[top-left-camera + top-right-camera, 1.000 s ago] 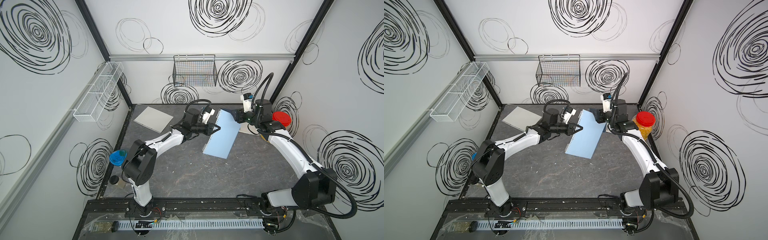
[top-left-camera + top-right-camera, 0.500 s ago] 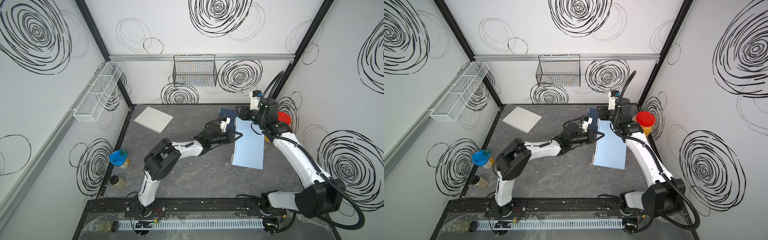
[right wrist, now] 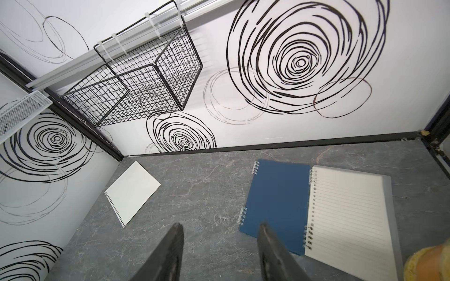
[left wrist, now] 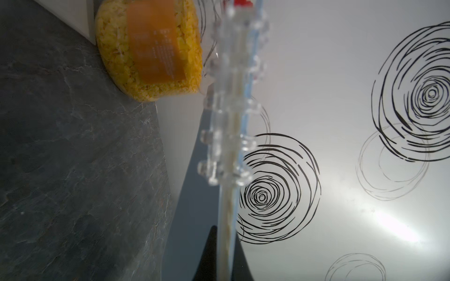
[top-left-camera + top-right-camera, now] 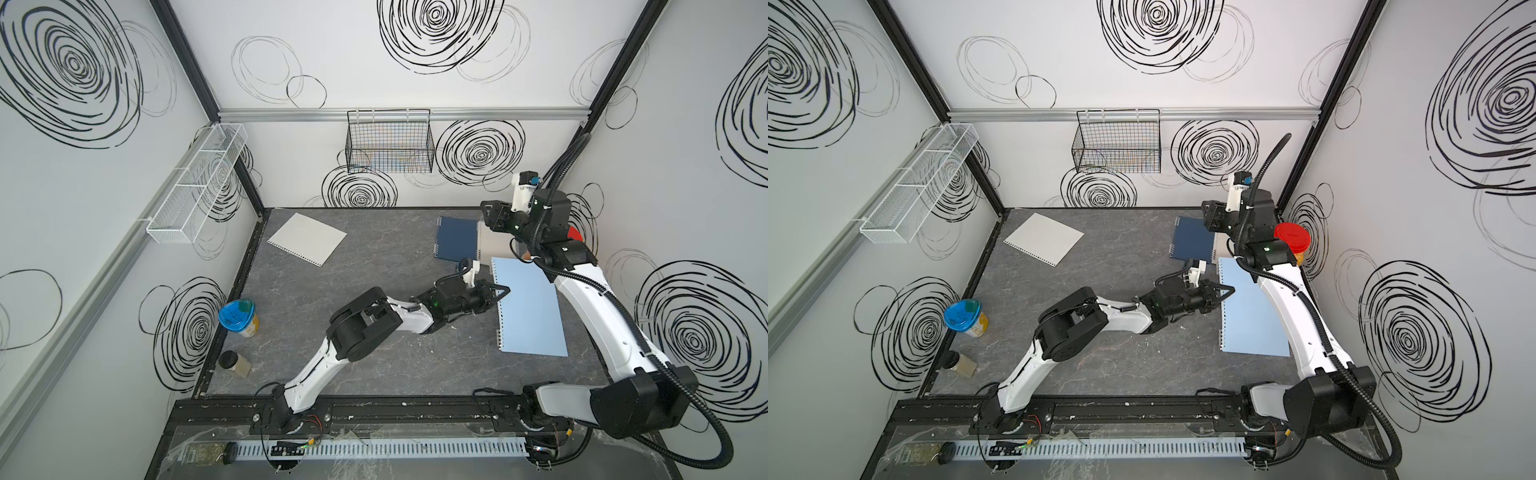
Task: Tear off pages from different notebooks
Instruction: Close the notebook, then place the notebook at the center of the board.
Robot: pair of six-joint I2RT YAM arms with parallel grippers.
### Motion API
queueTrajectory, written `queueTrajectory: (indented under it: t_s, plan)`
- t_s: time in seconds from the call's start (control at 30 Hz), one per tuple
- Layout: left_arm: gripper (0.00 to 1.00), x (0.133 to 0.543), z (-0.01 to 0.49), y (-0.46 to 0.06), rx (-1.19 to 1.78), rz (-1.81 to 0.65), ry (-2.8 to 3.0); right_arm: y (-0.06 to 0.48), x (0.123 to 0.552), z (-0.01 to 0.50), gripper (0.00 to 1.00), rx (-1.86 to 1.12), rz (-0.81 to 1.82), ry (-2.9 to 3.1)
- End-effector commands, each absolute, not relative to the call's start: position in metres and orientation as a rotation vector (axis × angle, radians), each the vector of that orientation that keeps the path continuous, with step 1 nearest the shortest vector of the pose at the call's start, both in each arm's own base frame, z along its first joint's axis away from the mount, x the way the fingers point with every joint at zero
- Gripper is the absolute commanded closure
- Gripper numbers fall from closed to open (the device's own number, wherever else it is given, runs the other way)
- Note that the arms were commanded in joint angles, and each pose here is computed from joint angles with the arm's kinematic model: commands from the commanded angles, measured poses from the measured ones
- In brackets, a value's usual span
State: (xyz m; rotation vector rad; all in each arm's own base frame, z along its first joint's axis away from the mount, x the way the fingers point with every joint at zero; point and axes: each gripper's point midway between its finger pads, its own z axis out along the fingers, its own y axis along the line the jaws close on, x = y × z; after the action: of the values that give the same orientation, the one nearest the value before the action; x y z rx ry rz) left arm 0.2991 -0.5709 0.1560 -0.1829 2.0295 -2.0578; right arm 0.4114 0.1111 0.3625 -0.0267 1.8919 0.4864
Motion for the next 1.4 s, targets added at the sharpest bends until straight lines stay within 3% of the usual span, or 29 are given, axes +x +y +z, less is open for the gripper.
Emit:
queueTrajectory:
  t_s: [0.0,0.53,0.93,1.03,1.23,1.37]
  plan:
    - [1.0,0.307,0.205,-0.569,-0.243,-2.154,1.804,0.109,0.401,0.376,0.48,-0.031,0.507,1.861]
    - [1.0,0.305,0.147,-0.628,-0.214,-2.089,1.901,0.116,0.398,0.353,0.48,-0.042,0.563,1.904]
    - [1.0,0.294,0.096,-0.619,-0.3,-1.952,2.102,0.122,0.401,0.342,0.48,-0.038,0.606,1.912]
    - [0.89,0.294,0.095,-0.619,-0.3,-1.957,2.109,0.123,0.402,0.34,0.48,-0.038,0.613,1.915]
    - [0.54,0.293,0.098,-0.619,-0.261,-1.942,2.129,0.123,0.402,0.341,0.47,-0.037,0.61,1.913]
    - [0.43,0.295,0.105,-0.611,-0.24,-1.895,2.135,0.122,0.402,0.34,0.47,-0.036,0.604,1.914]
